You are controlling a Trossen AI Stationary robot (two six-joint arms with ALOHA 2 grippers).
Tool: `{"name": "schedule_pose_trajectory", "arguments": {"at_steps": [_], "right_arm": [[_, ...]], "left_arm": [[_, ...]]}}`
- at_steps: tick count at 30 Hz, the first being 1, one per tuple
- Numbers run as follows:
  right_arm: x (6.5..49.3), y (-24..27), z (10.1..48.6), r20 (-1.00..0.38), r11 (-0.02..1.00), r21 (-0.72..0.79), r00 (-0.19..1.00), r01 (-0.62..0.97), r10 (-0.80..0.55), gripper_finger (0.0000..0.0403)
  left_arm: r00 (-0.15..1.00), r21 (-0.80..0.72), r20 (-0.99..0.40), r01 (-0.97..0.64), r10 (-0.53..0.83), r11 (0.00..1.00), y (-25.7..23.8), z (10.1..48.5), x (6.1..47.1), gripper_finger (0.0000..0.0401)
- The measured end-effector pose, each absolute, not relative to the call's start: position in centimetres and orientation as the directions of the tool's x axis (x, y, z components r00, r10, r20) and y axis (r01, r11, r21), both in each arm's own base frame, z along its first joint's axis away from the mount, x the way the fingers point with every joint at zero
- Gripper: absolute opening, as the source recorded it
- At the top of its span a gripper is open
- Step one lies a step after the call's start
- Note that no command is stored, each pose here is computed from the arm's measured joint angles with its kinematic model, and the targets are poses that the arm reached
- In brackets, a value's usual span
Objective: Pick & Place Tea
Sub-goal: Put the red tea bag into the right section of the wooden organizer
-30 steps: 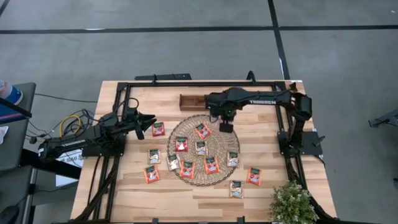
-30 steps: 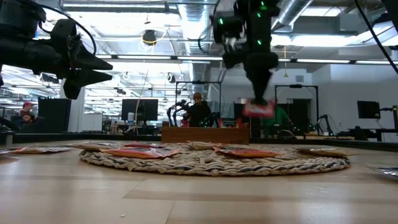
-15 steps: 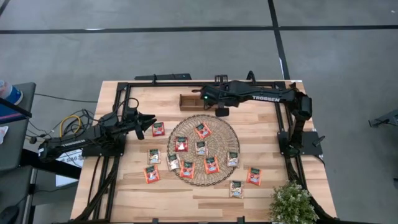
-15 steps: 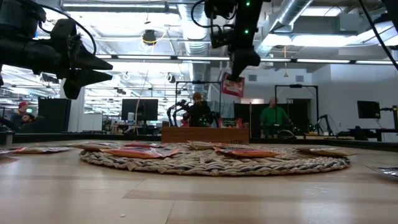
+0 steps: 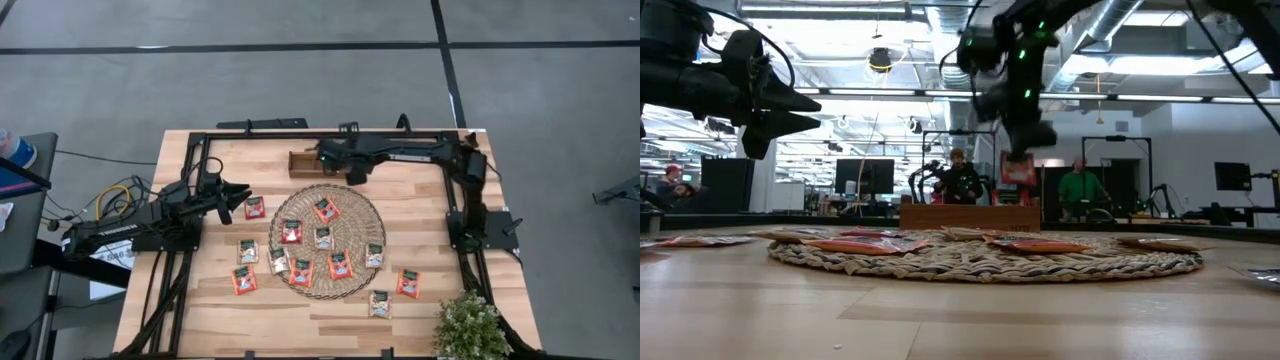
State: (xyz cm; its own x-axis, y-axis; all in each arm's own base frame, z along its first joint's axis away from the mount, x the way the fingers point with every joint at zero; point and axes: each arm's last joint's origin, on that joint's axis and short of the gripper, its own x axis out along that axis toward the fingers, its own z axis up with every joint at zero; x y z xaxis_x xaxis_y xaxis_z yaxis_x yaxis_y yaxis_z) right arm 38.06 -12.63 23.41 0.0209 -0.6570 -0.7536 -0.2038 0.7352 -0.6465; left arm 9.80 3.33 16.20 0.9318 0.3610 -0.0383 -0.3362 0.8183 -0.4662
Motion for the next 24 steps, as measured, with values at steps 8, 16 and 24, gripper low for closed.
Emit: {"name": "schedule_pose_trajectory", "arguments": {"at_steps": [8,16,24], "right_arm": [[39.4,-13.3,19.3,-0.7,0.693,-0.673,-0.077,-0.258,-0.709,0.0],[39.7,-13.1,18.8,-0.695,0.69,-0.687,-0.073,-0.227,-0.715,0.0],[39.7,-13.0,19.1,-0.719,0.717,-0.679,-0.05,-0.157,-0.693,0.0001]], "left_arm": [[0.928,-0.465,-0.046,-0.347,0.369,0.814,3.4,16.1,9.8,0.0146],[0.927,-0.462,-0.048,-0.35,0.371,0.815,3.4,16.1,9.8,0.0146],[0.927,-0.462,-0.048,-0.35,0.371,0.815,3.4,16.1,9.8,0.0146]]}}
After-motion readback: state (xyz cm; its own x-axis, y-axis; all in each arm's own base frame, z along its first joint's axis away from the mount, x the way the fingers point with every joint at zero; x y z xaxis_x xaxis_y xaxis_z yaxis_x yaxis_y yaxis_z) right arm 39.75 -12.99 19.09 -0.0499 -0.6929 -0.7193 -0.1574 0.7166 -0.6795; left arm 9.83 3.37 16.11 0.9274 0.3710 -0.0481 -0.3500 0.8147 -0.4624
